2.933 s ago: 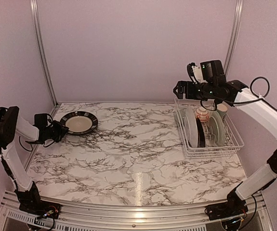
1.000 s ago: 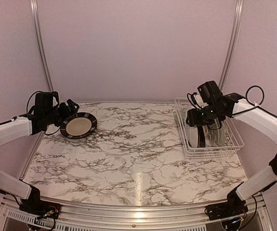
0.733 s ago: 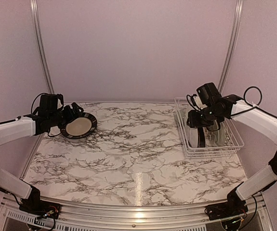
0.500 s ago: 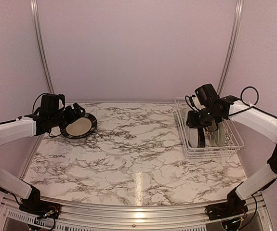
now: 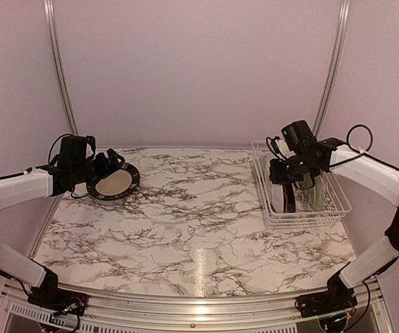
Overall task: Unload the mixed dishes from the dish rack
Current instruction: Grab the plate from the dish rack.
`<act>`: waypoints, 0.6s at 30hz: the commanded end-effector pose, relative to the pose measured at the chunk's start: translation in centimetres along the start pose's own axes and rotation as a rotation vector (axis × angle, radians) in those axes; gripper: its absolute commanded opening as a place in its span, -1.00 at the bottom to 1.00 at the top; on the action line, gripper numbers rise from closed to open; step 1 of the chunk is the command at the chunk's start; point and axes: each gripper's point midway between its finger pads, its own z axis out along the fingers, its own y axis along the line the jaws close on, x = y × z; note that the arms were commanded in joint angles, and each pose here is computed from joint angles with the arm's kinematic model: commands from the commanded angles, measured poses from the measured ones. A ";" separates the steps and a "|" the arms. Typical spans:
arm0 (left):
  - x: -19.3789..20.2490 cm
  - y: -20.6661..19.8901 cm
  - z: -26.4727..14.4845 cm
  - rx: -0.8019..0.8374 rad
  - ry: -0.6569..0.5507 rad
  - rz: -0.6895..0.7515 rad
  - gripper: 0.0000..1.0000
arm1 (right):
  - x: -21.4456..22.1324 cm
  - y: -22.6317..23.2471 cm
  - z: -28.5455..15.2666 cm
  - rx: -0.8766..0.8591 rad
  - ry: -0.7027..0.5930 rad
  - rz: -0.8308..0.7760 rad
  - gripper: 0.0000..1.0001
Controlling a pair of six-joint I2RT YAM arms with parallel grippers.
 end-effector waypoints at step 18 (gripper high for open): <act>0.2 -1.2 -0.2 0.050 -0.002 0.016 0.98 | -6.7 1.5 -7.5 -0.072 -0.192 0.060 -1.00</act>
